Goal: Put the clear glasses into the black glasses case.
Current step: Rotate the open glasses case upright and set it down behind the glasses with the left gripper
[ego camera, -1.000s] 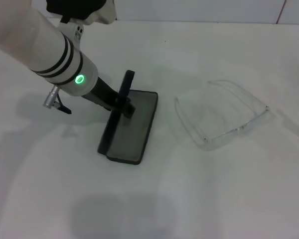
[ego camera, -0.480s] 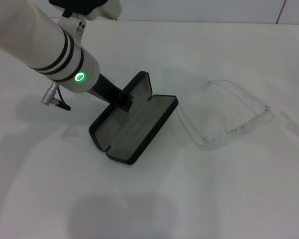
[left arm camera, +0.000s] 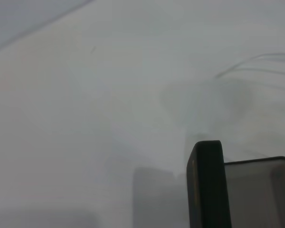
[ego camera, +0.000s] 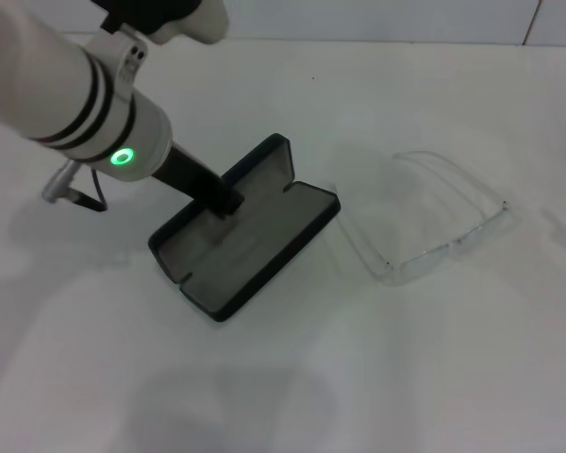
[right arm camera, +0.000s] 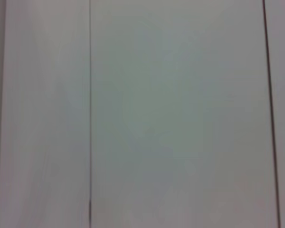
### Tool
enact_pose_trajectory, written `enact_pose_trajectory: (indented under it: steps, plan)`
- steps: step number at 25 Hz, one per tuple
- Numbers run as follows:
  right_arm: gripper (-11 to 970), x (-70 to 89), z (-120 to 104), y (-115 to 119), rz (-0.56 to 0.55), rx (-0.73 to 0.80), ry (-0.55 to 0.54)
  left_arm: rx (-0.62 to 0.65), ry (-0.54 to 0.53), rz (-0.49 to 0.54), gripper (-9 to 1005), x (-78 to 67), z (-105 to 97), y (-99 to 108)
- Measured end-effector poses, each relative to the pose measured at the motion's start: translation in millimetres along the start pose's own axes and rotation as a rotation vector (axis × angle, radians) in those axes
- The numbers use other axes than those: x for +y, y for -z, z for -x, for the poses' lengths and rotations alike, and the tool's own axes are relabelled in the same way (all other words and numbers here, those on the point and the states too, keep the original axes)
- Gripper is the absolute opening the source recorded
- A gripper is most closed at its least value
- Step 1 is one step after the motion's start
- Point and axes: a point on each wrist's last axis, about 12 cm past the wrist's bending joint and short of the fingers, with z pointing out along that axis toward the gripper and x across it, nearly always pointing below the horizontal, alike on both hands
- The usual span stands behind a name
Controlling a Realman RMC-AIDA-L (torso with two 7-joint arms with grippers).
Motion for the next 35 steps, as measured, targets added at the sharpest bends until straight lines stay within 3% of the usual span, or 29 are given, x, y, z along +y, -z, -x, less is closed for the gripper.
enact_pose_trajectory:
  steps: [2,3,4,12,18,29,35]
  plan:
    - [860,-0.8,0.5,1.6,-0.017,-0.009,0.002,-0.022,-0.094,0.012,196,-5.6,-5.4,9.7]
    - [860,-1.6,1.3,3.8,-0.039,-0.022,0.004,-0.036,-0.196,0.029,196,-9.8,-13.4,16.8]
    - [860,-1.6,1.3,3.8,-0.039,-0.022,0.004,-0.036,-0.196,0.029,195,-9.8,-13.4,16.8]
    - [860,-1.1,5.3,8.4,-0.068,-0.071,0.005,-0.108,-0.622,0.049,195,-41.0,-48.8,19.8]
    - [860,1.2,5.3,9.2,-0.066,-0.082,-0.002,-0.119,-0.723,0.032,195,-57.2,-47.2,4.8]
    - [860,8.4,2.6,23.6,-0.079,-0.080,-0.012,-0.136,-0.892,0.014,196,-81.2,-18.7,-36.5]
    - [860,11.5,1.6,32.0,-0.088,-0.076,-0.016,-0.168,-0.911,0.029,195,-87.6,-3.4,-44.3]
